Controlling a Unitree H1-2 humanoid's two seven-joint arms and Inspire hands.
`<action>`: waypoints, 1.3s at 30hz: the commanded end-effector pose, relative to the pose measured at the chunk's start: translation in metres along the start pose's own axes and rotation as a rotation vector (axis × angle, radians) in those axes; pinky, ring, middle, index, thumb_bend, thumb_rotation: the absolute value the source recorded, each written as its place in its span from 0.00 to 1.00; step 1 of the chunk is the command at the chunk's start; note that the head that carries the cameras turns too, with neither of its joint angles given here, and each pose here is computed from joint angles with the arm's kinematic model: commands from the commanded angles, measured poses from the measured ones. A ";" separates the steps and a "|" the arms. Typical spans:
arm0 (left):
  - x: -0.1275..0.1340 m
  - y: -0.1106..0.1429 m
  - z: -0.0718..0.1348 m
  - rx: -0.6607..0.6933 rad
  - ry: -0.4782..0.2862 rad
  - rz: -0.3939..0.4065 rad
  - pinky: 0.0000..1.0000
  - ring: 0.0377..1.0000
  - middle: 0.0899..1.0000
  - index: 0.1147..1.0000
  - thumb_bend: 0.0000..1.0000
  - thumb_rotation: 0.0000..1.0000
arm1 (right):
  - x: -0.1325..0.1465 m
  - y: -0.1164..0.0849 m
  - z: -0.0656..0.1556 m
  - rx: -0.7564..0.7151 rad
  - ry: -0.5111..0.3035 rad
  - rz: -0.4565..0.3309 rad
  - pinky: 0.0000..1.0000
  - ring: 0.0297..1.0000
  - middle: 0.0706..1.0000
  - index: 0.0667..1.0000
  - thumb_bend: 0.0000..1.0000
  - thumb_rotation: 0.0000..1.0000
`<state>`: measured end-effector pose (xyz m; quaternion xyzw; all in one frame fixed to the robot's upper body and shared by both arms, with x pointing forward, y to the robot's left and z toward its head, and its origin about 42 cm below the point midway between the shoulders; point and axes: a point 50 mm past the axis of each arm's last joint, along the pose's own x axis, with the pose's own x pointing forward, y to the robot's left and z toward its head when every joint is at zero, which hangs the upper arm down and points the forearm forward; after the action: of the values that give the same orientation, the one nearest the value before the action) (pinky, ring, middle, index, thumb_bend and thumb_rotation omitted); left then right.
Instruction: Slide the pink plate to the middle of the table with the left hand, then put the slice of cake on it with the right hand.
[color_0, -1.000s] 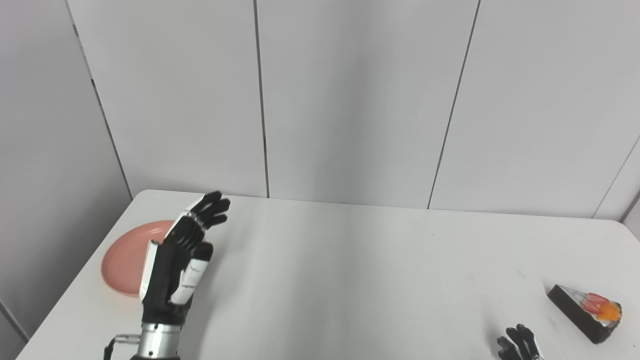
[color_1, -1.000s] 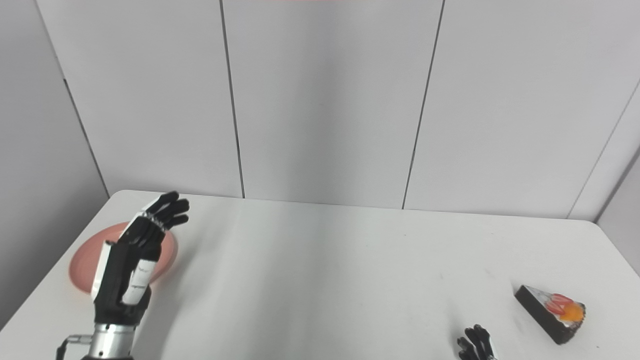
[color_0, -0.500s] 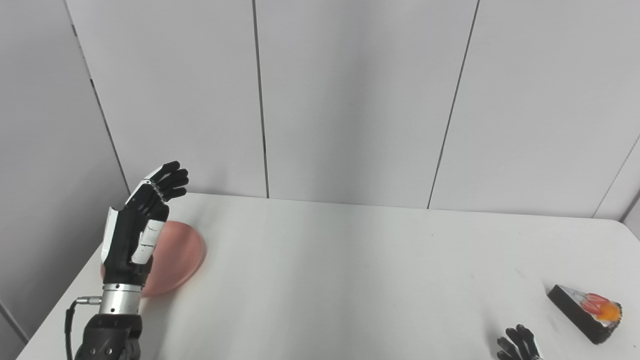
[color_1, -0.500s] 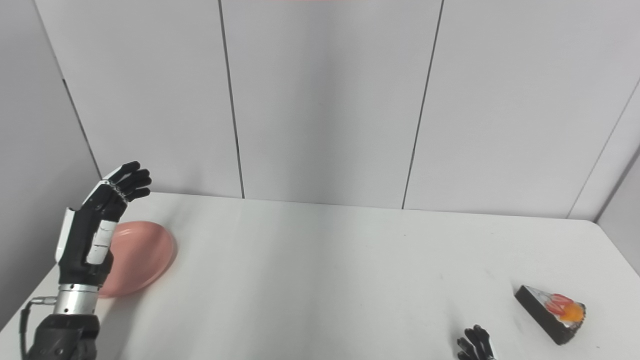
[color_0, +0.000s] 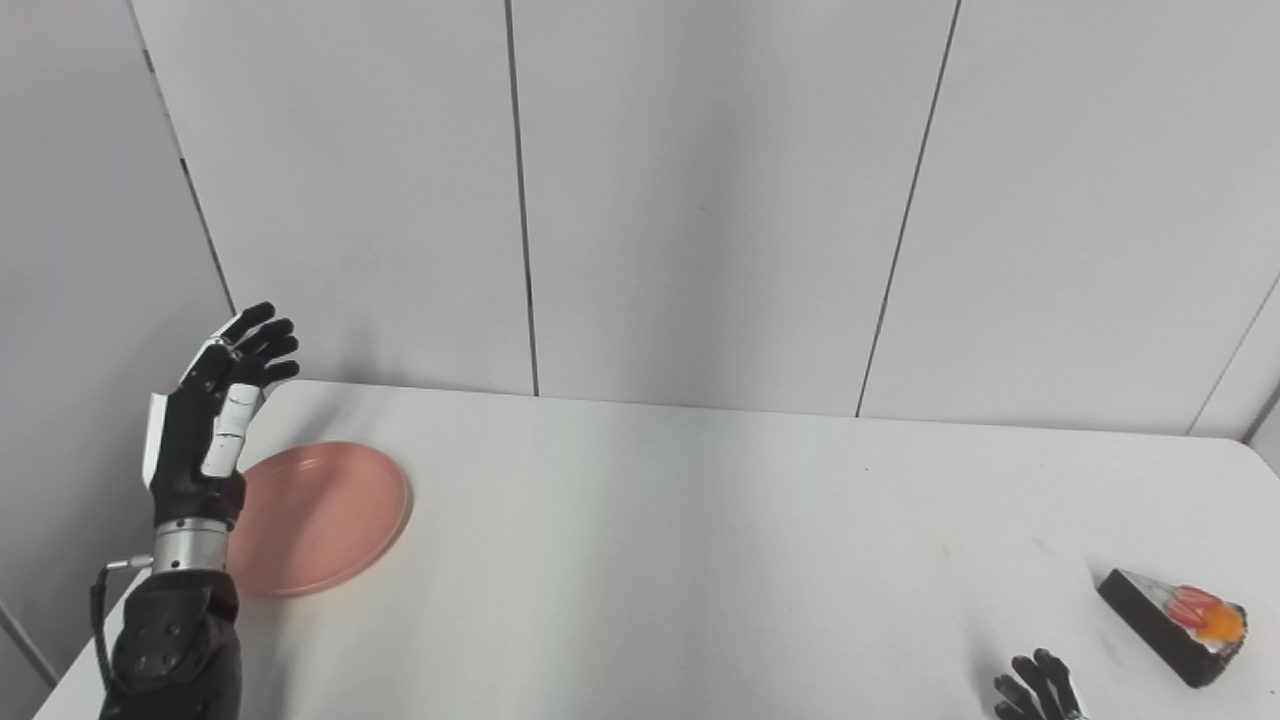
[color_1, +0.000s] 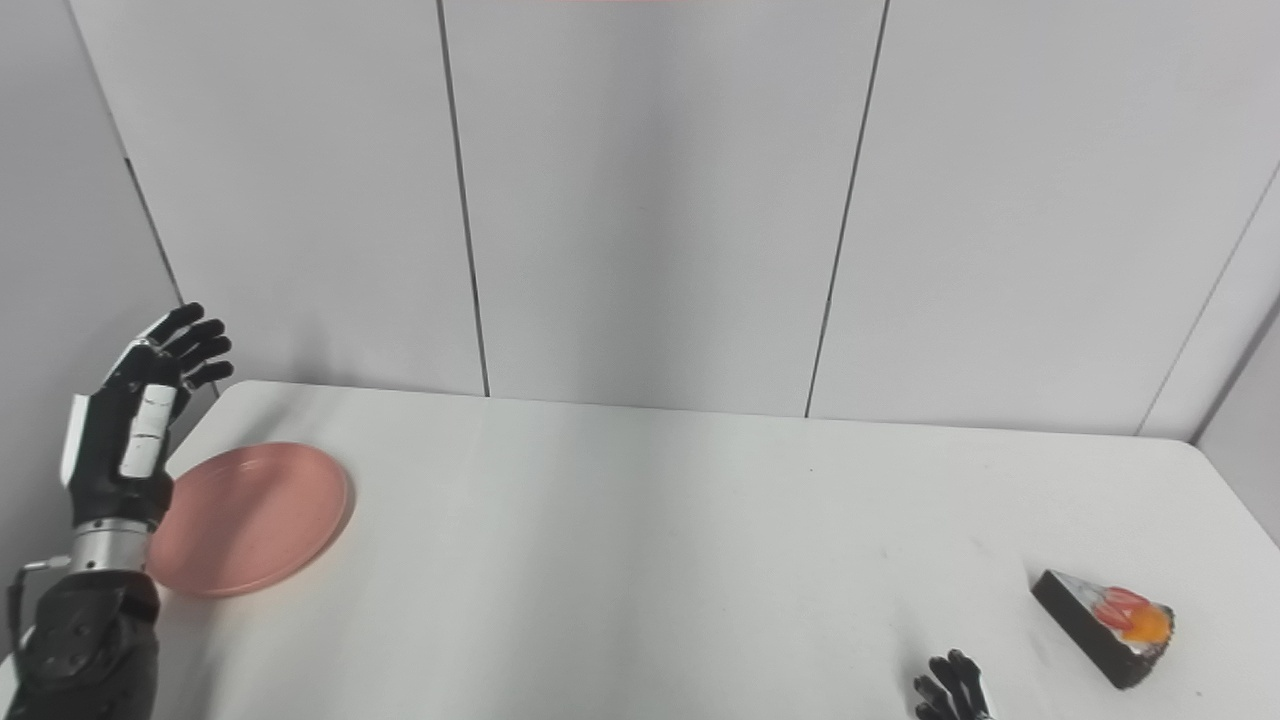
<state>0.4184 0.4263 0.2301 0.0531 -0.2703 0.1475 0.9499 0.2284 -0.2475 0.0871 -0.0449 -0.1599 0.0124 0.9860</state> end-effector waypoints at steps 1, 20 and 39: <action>0.028 0.016 0.021 0.011 -0.086 0.020 0.76 0.78 0.77 0.74 0.92 0.77 | -0.013 -0.003 -0.020 -0.023 0.106 0.006 0.88 0.89 0.92 0.95 0.77 0.95; 0.044 0.083 -0.029 -0.050 0.218 0.104 0.70 0.76 0.76 0.74 0.83 0.77 | -0.016 -0.007 -0.019 -0.029 0.106 0.000 0.88 0.90 0.93 0.95 0.78 0.94; 0.000 0.097 -0.071 -0.024 0.448 0.161 0.61 0.64 0.64 0.66 0.93 0.73 | -0.017 -0.006 -0.017 -0.037 0.102 0.004 0.87 0.89 0.92 0.94 0.77 0.95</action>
<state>0.4214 0.5217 0.1577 -0.0226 -0.0460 0.2196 0.9742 0.2255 -0.2490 0.0866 -0.0517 -0.1579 0.0103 0.9861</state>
